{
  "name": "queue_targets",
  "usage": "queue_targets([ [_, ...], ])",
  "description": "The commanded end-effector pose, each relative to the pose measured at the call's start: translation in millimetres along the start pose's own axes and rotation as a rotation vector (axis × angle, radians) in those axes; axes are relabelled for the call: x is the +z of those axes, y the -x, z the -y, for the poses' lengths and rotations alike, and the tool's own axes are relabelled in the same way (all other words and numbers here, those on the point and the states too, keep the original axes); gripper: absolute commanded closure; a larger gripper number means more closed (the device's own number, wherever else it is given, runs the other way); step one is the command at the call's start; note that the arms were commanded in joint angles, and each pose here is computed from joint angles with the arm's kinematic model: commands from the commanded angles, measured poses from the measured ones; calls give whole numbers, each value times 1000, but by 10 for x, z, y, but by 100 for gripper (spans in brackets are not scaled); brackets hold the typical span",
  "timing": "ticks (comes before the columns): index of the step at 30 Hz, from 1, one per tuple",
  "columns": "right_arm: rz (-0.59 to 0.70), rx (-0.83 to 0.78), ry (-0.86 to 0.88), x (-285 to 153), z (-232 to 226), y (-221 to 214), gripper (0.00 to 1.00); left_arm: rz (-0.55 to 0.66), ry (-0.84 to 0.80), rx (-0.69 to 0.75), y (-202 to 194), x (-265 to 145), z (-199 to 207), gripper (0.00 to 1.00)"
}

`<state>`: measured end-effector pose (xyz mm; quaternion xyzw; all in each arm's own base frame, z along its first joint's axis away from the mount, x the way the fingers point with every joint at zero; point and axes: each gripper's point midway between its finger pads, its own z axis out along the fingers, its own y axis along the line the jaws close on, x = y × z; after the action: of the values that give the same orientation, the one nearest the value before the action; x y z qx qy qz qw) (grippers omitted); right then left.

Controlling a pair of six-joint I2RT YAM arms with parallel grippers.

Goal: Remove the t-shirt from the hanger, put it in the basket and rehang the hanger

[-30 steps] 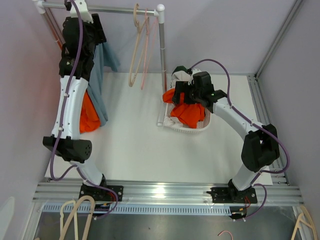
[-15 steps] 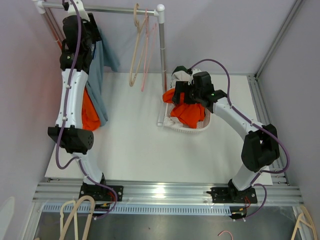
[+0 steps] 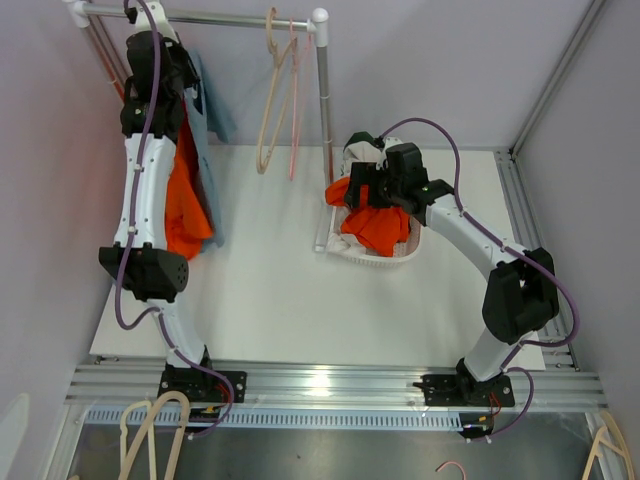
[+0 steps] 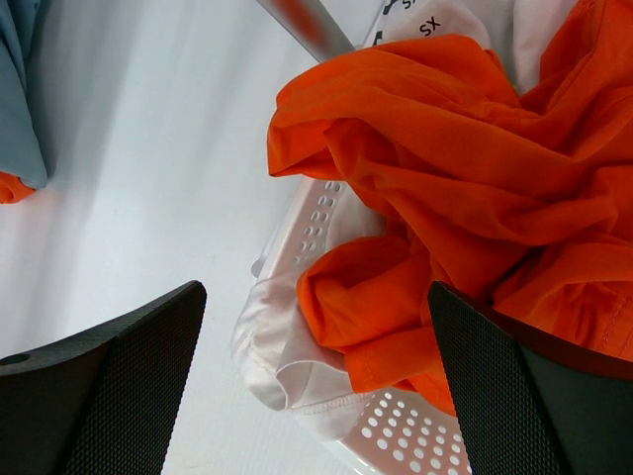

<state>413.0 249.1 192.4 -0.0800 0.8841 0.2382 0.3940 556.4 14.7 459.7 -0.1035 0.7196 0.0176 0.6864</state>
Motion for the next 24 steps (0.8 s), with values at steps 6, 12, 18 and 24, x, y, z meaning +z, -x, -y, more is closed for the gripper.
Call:
queue_targets([
  [6,19,-14,20,-46,-86,120,1,200,-191,-43,781,-320,314,99],
  [12,22,-23,17,-57,-94,120,1,290,-270,-51,1125,-647,434,99],
  [18,31,-24,18,-95,-111,141,1,350,-285,-50,1371,-970,444,99],
  [24,35,-32,23,-145,-154,152,0,382,-277,-58,1479,-1259,426,99],
])
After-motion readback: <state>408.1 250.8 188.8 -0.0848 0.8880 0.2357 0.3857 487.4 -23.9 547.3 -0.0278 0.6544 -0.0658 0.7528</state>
